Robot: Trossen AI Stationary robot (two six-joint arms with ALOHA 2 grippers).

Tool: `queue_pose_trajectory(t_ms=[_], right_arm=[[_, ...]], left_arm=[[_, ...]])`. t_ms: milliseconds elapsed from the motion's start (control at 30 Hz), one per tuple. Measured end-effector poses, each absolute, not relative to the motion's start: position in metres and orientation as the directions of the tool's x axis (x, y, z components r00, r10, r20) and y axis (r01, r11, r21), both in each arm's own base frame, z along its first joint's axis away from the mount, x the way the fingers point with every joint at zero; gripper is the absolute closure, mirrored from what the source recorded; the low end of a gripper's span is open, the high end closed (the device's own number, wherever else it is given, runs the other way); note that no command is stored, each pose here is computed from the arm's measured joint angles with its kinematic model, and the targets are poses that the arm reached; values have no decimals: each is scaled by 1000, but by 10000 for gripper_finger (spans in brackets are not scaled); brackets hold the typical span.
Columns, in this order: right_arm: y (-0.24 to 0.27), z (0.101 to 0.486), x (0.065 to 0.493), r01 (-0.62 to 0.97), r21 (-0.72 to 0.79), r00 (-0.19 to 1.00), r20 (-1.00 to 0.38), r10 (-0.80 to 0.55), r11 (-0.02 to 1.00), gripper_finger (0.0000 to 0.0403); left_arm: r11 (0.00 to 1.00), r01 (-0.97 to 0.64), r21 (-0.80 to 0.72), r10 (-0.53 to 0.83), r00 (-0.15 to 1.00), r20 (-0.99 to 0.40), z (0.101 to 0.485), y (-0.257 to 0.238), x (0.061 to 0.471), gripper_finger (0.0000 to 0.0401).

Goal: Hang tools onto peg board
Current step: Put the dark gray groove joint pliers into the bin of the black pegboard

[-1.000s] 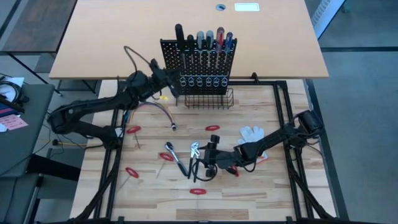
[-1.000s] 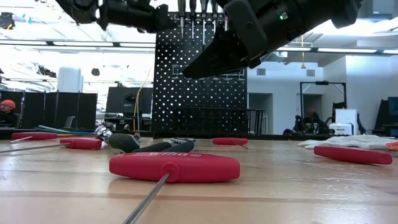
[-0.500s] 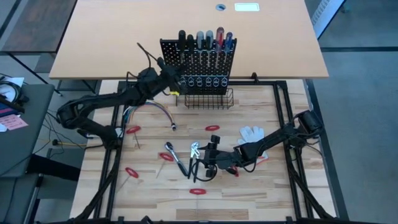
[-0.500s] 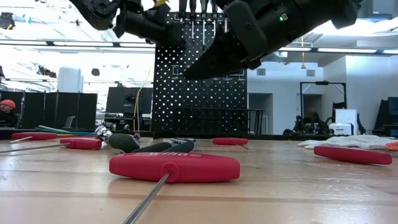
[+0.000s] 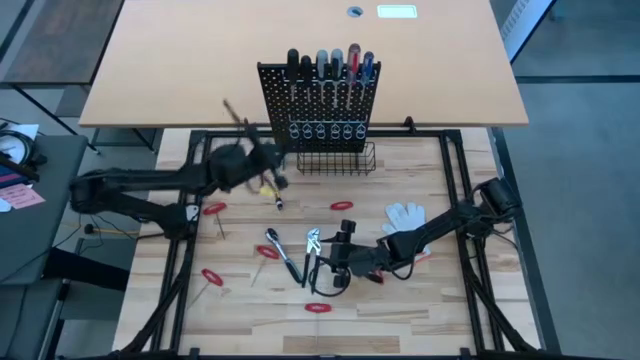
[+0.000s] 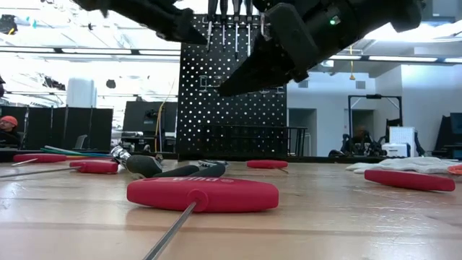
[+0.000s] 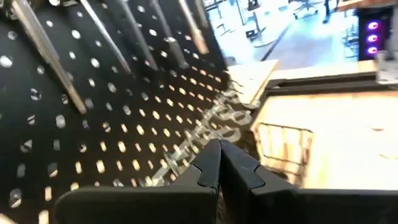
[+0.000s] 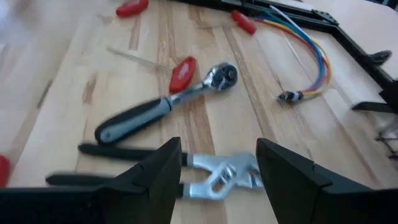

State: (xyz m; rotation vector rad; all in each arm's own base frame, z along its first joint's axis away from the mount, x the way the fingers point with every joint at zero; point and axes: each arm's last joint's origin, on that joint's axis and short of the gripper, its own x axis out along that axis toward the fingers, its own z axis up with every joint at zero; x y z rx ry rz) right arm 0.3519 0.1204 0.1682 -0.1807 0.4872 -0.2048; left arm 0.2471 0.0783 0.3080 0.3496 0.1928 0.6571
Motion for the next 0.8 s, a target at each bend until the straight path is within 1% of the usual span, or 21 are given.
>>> queue_pose_trajectory(t_ms=[100,200,300,467,567,633,700,800], right_arm=[[127,174,343,170,-259,848,-452,-275,951,188],[133,184,332,193,-282,838,-451,-308,940,188],[134,196,320,198,-237,821,-490,-293,951,188],[126,208,291,268,-151,719,-625,-302,951,188],[118,211,279,308,-16,649,-727,-223,951,188],[116,208,279,333,73,619,-769,-159,940,188],[117,200,286,324,153,627,-773,-91,934,188],[122,176,307,250,288,674,-737,47,924,188]], left_arm=[[774,-522,359,577,814,-61,294,55,227,401],[828,-454,329,506,858,-90,272,32,205,401],[873,-381,304,437,889,-140,248,10,187,401],[881,-380,282,444,870,-214,212,-23,171,401],[886,-380,268,440,869,-224,203,-42,168,401],[895,-361,263,423,872,-245,196,-53,167,401],[906,-327,270,396,880,-263,189,-64,167,401],[914,-255,316,351,887,-299,179,-78,167,401]])
